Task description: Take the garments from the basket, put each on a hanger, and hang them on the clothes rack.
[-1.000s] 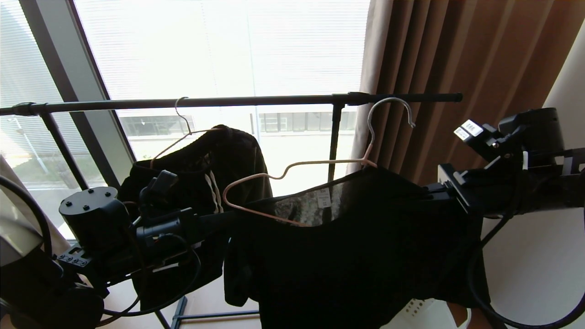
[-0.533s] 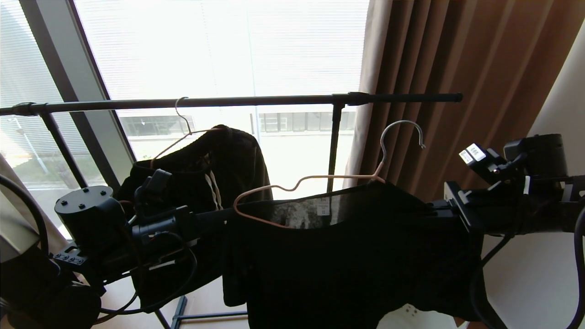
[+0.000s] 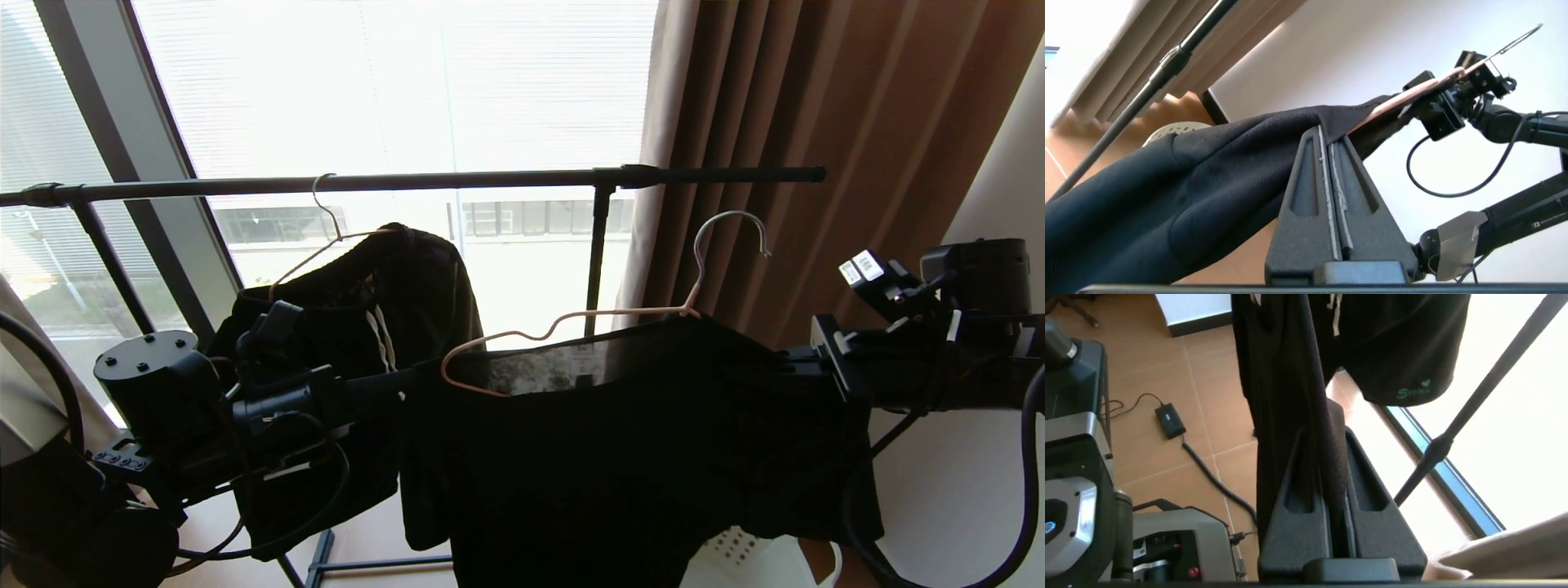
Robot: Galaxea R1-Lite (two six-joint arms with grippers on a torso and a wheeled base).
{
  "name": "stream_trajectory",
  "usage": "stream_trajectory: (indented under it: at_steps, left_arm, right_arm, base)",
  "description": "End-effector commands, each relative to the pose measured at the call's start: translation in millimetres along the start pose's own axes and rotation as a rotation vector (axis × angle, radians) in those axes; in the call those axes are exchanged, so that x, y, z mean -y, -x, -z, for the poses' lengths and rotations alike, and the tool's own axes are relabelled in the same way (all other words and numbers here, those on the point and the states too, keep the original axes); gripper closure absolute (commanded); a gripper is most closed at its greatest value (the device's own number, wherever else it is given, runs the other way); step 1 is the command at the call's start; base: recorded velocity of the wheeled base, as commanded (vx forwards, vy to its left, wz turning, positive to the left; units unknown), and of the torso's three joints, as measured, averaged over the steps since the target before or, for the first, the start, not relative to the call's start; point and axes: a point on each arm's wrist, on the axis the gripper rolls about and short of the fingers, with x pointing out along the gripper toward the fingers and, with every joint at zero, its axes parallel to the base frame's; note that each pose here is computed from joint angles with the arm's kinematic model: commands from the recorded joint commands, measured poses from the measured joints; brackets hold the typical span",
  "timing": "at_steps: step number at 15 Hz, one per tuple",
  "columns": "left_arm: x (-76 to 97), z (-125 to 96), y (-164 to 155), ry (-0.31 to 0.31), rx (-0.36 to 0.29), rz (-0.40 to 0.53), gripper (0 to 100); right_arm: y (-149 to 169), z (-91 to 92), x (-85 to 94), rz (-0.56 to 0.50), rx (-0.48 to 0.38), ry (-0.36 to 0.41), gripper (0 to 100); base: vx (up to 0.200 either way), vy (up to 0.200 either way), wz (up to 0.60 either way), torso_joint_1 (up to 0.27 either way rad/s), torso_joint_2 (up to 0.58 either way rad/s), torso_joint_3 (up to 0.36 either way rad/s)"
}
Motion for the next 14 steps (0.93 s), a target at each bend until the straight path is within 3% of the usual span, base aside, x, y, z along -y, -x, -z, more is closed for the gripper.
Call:
stream_trajectory:
  at_steps: [1, 6, 14]
  left_arm:
    - [-0.6, 0, 0, 0.001, 0.0, -0.001, 100]
    - [0.0, 0, 0, 0.0, -0.001, 0.002, 100]
    - [17.1, -2, 3, -0.032, 0.006, 0.037, 100]
  right_arm:
    - [5, 0.6, 3.4, 0.02, 0.004, -0.001, 100]
    - [10, 4.8, 9.2, 0.062, 0.027, 0.038, 100]
    - [-4, 11.9, -2.1, 0.001, 0.005, 0.031, 100]
  base:
    - [0.0, 0.0, 0.0, 0.0, 0.0, 0.0]
    - [0.0, 0.0, 0.0, 0.0, 0.0, 0.0]
    - [0.0, 0.0, 0.0, 0.0, 0.0, 0.0]
